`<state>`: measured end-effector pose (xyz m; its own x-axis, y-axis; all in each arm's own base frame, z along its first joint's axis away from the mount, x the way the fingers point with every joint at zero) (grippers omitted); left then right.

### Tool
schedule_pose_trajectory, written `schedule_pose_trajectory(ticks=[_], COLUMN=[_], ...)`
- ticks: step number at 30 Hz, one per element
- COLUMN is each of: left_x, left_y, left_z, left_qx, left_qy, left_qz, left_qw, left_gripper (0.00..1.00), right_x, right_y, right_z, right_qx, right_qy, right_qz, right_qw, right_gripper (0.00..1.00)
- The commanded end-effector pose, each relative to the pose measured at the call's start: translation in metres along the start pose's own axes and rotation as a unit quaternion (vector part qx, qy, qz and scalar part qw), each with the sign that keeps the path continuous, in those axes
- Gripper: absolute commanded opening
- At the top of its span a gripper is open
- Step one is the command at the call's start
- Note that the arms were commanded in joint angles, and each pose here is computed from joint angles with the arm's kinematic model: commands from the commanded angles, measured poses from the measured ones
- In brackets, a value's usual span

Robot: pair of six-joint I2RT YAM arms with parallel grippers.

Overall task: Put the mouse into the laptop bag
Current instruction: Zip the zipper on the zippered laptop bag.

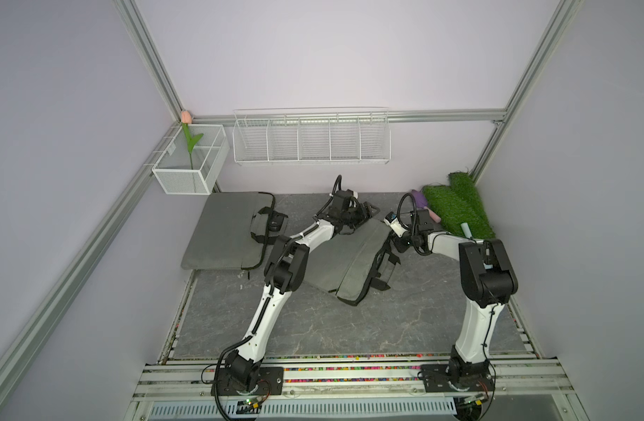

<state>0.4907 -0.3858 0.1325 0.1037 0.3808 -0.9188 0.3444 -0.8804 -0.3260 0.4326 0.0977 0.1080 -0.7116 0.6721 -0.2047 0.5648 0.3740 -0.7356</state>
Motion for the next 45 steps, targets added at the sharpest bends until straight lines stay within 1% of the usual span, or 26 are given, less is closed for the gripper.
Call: schedule_pose_trajectory(ticks=[1, 2, 4, 6, 9, 11, 12, 13, 14, 15, 17, 18, 19, 22, 24, 27, 28, 29, 30, 32, 34, 37, 38, 40, 41, 45], left_x=[-0.001, 0.008, 0.024, 0.042, 0.06, 0.064, 0.066, 0.066, 0.067, 0.067, 0.064, 0.064, 0.064, 0.065, 0.059, 0.041, 0.034, 0.032, 0.026, 0.015, 0.006, 0.001, 0.001, 0.009, 0.011, 0.012], left_y=[0.016, 0.021, 0.03, 0.034, 0.037, 0.041, 0.043, 0.044, 0.044, 0.043, 0.042, 0.04, 0.039, 0.037, 0.035, 0.01, 0.0, -0.01, -0.019, -0.027, -0.028, -0.027, -0.023, -0.011, -0.005, 0.027], left_z=[0.002, 0.005, 0.01, 0.013, 0.012, 0.012, 0.012, 0.013, 0.012, 0.013, 0.013, 0.013, 0.014, 0.015, 0.02, 0.035, 0.04, 0.047, 0.056, 0.074, 0.09, 0.101, 0.1, 0.1, 0.1, 0.101], left_qx=[0.019, 0.018, 0.017, -0.001, -0.024, -0.026, -0.026, -0.026, -0.027, -0.028, -0.027, -0.028, -0.03, -0.031, -0.018, -0.018, -0.021, -0.021, -0.019, -0.007, 0.016, 0.028, 0.033, 0.046, 0.053, 0.07], left_qy=[-0.048, -0.062, -0.076, -0.084, -0.087, -0.089, -0.089, -0.09, -0.092, -0.092, -0.088, -0.085, -0.082, -0.081, -0.09, -0.095, -0.094, -0.101, -0.105, -0.106, -0.111, -0.115, -0.116, -0.129, -0.134, -0.143], left_qz=[0.104, 0.107, 0.095, 0.056, 0.027, 0.026, 0.027, 0.028, 0.029, 0.03, 0.029, 0.025, 0.021, 0.021, 0.048, 0.083, 0.08, 0.066, 0.065, 0.078, 0.073, 0.062, 0.062, 0.057, 0.064, 0.089], left_qw=[0.993, 0.992, 0.992, 0.995, 0.996, 0.995, 0.995, 0.995, 0.995, 0.995, 0.995, 0.996, 0.996, 0.996, 0.995, 0.992, 0.992, 0.992, 0.992, 0.991, 0.991, 0.991, 0.991, 0.989, 0.988, 0.983], left_gripper=[0.76, 0.76, 0.74, 0.74, 0.75, 0.75, 0.74, 0.74, 0.74, 0.74, 0.74, 0.74, 0.74, 0.73, 0.68, 0.69, 0.7, 0.71, 0.71, 0.72, 0.72, 0.73, 0.73, 0.72, 0.72, 0.72], right_x=[0.003, 0.004, 0.006, 0.014, 0.045, 0.082, 0.096, 0.1, 0.101, 0.101, 0.102, 0.103, 0.107, 0.118, 0.115, 0.096, 0.09, 0.085, 0.082, 0.079, 0.074, 0.06, 0.059, 0.057, 0.055, 0.056], right_y=[-0.006, -0.007, -0.01, -0.014, -0.019, -0.026, -0.028, -0.027, -0.023, -0.019, -0.014, -0.015, -0.018, -0.037, -0.044, -0.036, -0.033, -0.029, -0.027, -0.024, -0.023, -0.025, -0.027, -0.03, -0.032, -0.03], right_z=[-0.008, -0.008, -0.009, -0.011, -0.019, -0.026, -0.031, -0.033, -0.036, -0.035, -0.034, -0.034, -0.035, -0.038, -0.036, -0.034, -0.033, -0.032, -0.031, -0.028, -0.025, -0.026, -0.028, -0.029, -0.029, -0.027], right_qx=[-0.031, -0.031, -0.031, -0.019, 0.009, -0.022, -0.019, -0.008, 0.024, 0.056, 0.103, 0.12, 0.124, 0.101, 0.106, 0.138, 0.139, 0.127, 0.122, 0.11, 0.104, 0.091, 0.085, 0.074, 0.075, 0.083], right_qy=[-0.027, -0.026, -0.023, -0.024, -0.055, -0.112, -0.119, -0.117, -0.109, -0.094, -0.078, -0.074, -0.07, -0.047, -0.023, 0.012, 0.02, 0.025, 0.017, 0.001, 0.005, 0.038, 0.035, 0.008, -0.003, -0.01], right_qz=[-0.003, -0.004, -0.005, -0.008, -0.003, 0.0, -0.005, -0.009, -0.001, -0.016, -0.029, -0.019, -0.014, -0.003, 0.021, 0.033, 0.034, 0.024, 0.022, 0.022, 0.014, -0.003, -0.007, 0.001, 0.008, -0.002], right_qw=[0.999, 0.999, 0.999, 0.999, 0.998, 0.993, 0.993, 0.993, 0.994, 0.994, 0.991, 0.99, 0.99, 0.994, 0.994, 0.99, 0.989, 0.991, 0.992, 0.994, 0.994, 0.995, 0.996, 0.997, 0.997, 0.996], right_gripper=[0.06, 0.06, 0.06, 0.06, 0.07, 0.07, 0.07, 0.07, 0.07, 0.07, 0.07, 0.07, 0.07, 0.07, 0.07, 0.07, 0.06, 0.07, 0.07, 0.07, 0.07, 0.07, 0.07, 0.07, 0.07, 0.07])
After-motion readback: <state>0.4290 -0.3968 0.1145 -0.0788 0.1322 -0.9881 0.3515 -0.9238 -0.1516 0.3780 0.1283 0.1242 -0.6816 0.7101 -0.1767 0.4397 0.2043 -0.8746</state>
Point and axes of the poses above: each gripper's point midway between its finger pads, its own y axis out along the fingers, its own x axis along the line the jaws close on, z = x × y, the point moved 9 cm from there along -y, back along the fingers, and after that the axes turned 6 degrees about -y, right-handed, at the moved point
